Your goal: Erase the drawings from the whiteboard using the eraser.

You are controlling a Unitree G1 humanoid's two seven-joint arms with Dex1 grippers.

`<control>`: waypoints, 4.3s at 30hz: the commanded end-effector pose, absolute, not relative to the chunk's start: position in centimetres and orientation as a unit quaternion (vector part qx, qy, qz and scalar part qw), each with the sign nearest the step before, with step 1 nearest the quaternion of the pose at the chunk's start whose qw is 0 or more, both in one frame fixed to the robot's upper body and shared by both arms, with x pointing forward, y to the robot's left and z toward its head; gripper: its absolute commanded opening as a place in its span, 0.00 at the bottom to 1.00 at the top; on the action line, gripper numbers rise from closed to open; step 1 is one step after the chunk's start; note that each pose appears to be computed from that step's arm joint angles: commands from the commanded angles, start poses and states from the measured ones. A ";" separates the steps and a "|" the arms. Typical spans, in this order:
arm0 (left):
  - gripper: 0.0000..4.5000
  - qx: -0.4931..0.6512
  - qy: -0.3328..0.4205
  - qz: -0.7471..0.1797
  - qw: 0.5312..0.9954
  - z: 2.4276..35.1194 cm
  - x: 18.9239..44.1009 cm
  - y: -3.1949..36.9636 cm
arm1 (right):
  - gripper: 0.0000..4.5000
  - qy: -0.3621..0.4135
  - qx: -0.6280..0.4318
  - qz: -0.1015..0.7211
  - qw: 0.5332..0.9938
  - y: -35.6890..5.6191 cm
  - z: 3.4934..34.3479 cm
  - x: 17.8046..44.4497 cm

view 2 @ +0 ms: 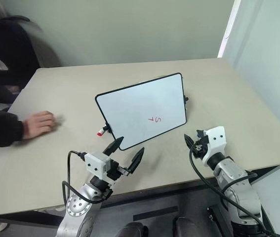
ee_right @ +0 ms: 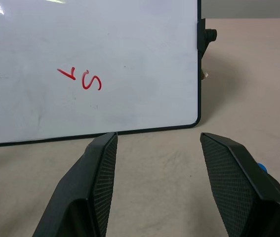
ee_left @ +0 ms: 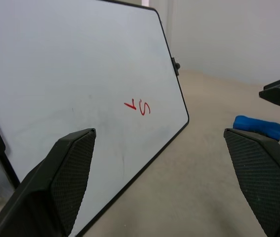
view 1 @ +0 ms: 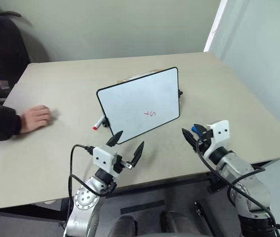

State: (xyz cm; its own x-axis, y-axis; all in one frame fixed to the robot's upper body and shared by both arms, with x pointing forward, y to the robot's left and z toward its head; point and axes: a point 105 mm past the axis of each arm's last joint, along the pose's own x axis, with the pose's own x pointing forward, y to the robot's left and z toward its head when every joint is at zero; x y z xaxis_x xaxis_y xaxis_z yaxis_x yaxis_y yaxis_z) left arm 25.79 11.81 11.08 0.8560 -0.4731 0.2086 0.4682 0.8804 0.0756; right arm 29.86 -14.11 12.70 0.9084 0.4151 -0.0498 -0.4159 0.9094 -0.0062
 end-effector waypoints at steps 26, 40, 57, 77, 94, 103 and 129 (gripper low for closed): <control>1.00 -0.007 -0.130 -0.243 0.961 11.6 24.9 9.9 | 0.89 0.209 -0.076 0.128 0.966 -20.1 13.1 33.7; 1.00 -0.015 -0.136 -0.237 0.962 11.7 24.6 9.5 | 0.89 0.283 -0.078 0.179 0.939 -19.7 12.2 36.7; 1.00 -0.017 -0.143 -0.231 0.962 12.0 24.4 9.4 | 0.46 0.325 -0.115 0.187 0.920 -20.1 10.0 36.8; 1.00 -0.013 -0.146 -0.238 0.960 12.1 24.5 9.1 | 0.07 0.211 -0.100 0.283 0.930 -12.5 16.5 36.6; 1.00 -0.010 -0.149 -0.236 0.960 12.3 24.5 9.5 | 0.07 0.171 -0.119 0.350 0.913 -3.4 16.9 40.2; 1.00 -0.011 -0.149 -0.230 0.962 12.4 24.3 9.9 | 0.07 0.213 -0.127 0.360 0.899 -2.4 13.5 39.5; 1.00 -0.011 -0.149 -0.229 0.962 12.4 24.4 10.2 | 0.07 0.181 -0.131 0.329 0.918 -3.8 16.3 41.7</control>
State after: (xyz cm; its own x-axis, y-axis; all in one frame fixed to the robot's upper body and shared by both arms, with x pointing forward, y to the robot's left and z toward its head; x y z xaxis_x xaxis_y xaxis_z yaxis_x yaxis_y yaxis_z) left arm 24.61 10.12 11.00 0.8676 -0.4368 0.2377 0.4431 0.8960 0.0295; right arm 41.16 -3.68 14.82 0.6845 0.5612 -0.4654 -0.6681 0.7383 -0.0924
